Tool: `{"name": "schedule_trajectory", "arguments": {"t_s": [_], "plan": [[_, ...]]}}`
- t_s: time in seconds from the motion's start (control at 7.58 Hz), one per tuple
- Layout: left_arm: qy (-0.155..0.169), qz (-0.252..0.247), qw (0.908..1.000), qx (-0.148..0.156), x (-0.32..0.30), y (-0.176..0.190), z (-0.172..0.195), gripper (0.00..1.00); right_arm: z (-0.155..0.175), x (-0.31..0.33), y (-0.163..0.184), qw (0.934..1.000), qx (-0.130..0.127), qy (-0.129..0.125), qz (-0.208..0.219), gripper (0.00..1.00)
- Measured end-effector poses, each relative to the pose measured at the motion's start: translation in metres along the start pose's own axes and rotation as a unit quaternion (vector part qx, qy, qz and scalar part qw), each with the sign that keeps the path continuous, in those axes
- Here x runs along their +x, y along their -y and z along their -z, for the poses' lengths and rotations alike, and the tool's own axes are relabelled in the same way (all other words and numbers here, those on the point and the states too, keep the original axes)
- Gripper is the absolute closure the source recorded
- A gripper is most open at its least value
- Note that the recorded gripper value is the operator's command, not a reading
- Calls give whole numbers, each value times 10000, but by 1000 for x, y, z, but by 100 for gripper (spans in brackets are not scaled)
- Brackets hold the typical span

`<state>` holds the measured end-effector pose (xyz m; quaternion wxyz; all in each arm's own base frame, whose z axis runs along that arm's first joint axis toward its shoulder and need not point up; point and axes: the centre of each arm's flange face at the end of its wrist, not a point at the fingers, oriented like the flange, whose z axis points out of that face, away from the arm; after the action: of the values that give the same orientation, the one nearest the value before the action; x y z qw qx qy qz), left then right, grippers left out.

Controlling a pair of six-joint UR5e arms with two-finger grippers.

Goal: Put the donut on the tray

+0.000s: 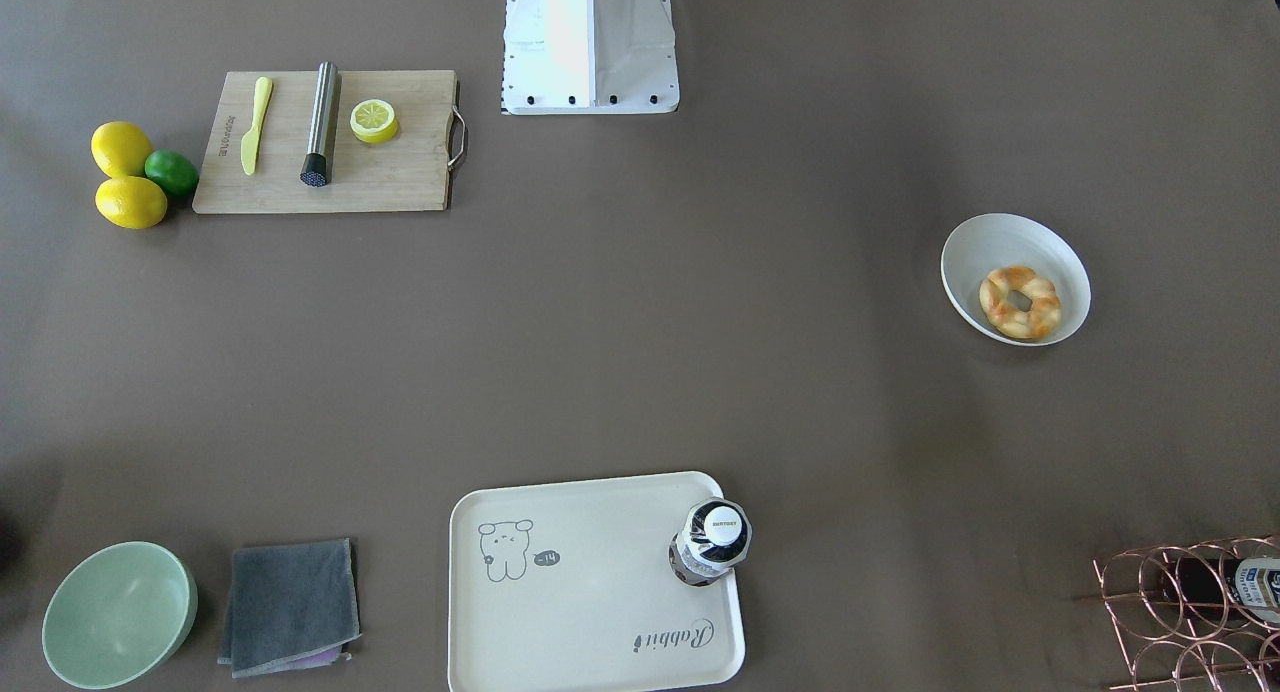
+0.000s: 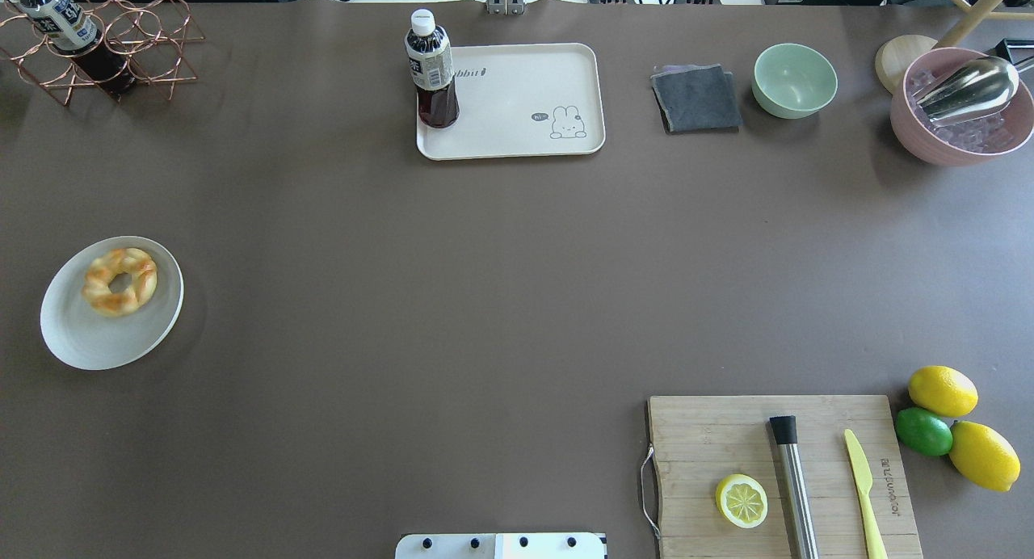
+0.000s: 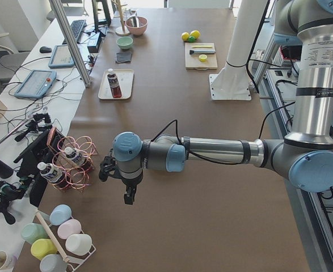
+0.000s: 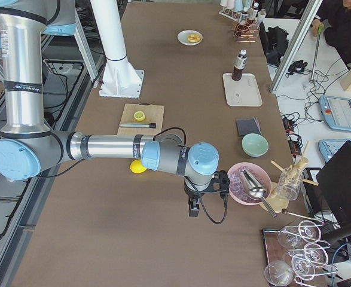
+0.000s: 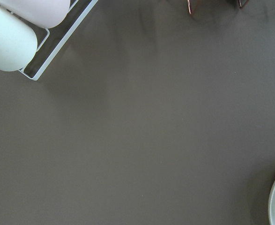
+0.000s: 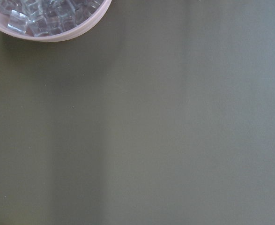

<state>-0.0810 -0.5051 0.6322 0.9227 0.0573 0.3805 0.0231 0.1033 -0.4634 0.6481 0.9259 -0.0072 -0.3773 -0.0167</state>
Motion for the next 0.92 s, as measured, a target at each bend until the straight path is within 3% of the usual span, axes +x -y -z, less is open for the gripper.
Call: {"name": "schedule_trajectory", "arguments": {"t_s": [0.92], "plan": [[18,-19,10000,-13,-1,5,-3,2,-1,1,-2,10000,-6,1,-2,0]]}}
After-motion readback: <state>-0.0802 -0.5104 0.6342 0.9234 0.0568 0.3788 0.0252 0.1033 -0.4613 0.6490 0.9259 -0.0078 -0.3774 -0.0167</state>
